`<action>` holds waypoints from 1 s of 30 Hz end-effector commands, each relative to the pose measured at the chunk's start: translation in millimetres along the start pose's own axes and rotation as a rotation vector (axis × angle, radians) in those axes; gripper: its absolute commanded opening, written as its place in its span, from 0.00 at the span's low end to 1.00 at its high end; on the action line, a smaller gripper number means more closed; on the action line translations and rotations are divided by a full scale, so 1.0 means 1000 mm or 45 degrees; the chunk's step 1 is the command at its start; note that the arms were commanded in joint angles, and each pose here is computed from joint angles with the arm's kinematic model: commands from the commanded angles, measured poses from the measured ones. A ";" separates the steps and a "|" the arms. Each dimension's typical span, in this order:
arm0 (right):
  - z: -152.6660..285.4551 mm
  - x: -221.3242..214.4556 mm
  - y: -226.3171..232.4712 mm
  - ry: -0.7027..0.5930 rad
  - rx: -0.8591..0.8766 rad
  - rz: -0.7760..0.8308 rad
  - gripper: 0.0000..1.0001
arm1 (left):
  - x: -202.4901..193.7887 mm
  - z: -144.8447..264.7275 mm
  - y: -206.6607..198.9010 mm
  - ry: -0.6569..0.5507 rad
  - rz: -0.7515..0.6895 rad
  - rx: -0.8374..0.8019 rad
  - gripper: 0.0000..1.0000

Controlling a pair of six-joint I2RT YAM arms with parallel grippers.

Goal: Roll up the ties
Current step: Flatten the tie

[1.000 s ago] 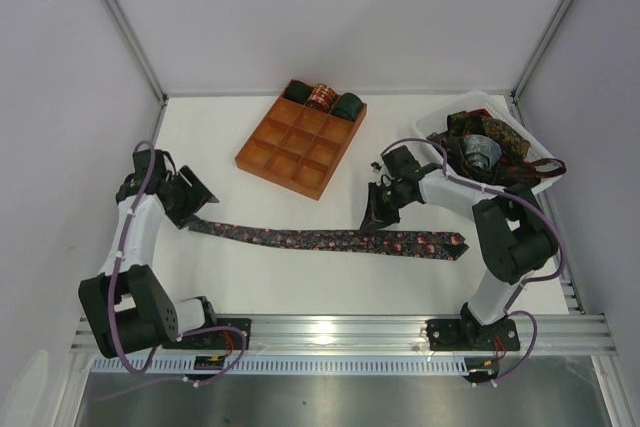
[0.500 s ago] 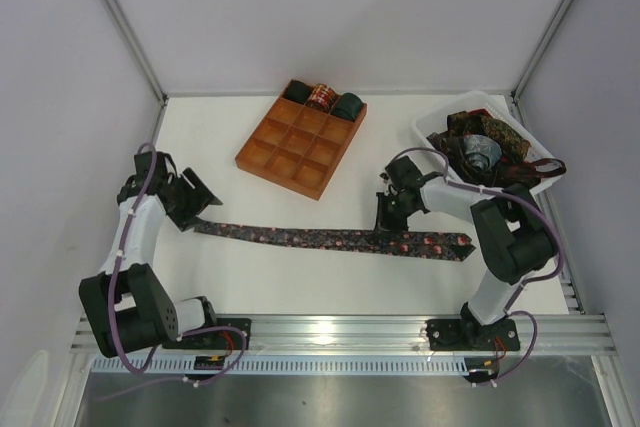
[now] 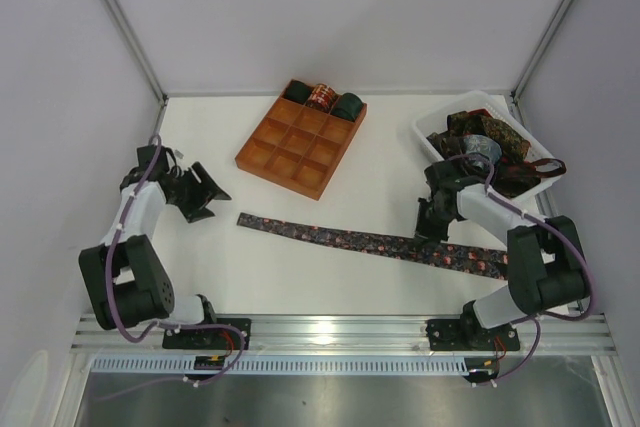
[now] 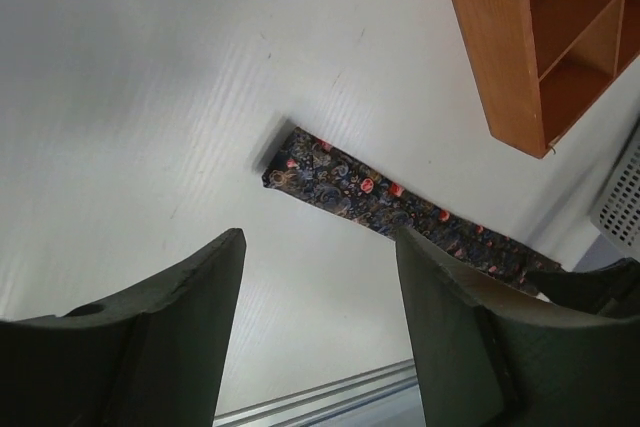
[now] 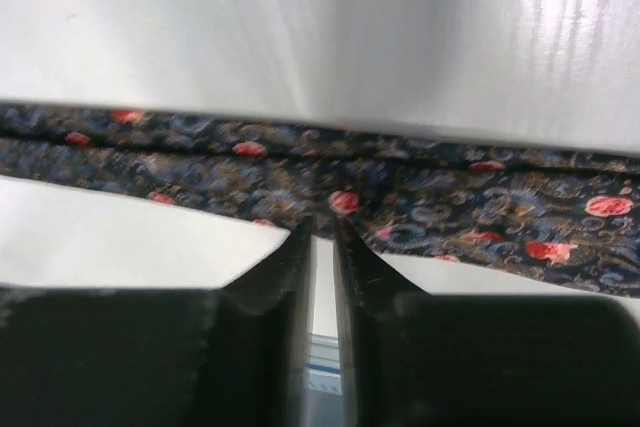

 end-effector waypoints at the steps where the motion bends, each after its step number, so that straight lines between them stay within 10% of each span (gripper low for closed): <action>1: 0.036 0.021 0.027 -0.135 0.095 0.199 0.33 | -0.002 -0.013 -0.008 0.132 -0.042 -0.191 0.68; 5: 0.049 0.041 0.092 -0.279 0.417 0.464 0.49 | -0.001 -0.029 -0.002 0.204 -0.089 -0.210 0.63; 17: -0.005 0.068 0.252 -0.030 1.054 0.471 0.30 | 0.007 -0.061 0.017 0.288 -0.160 -0.140 0.61; 22: -0.031 0.076 0.280 -0.045 0.947 0.368 0.00 | 0.006 -0.071 0.023 0.315 -0.171 -0.120 0.57; 30: -0.036 0.072 0.317 -0.197 0.840 0.296 0.00 | 0.007 -0.080 0.022 0.326 -0.201 -0.137 0.57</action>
Point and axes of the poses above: each gripper's point midway between its finger pads, its own z axis back along the fingers, its own y axis along the line the jaws close on, x = y × z, the point moved 7 cm from there along z, back along the fingers, and after that the axes turned 13 degrees about z, right-handed, at the moved point
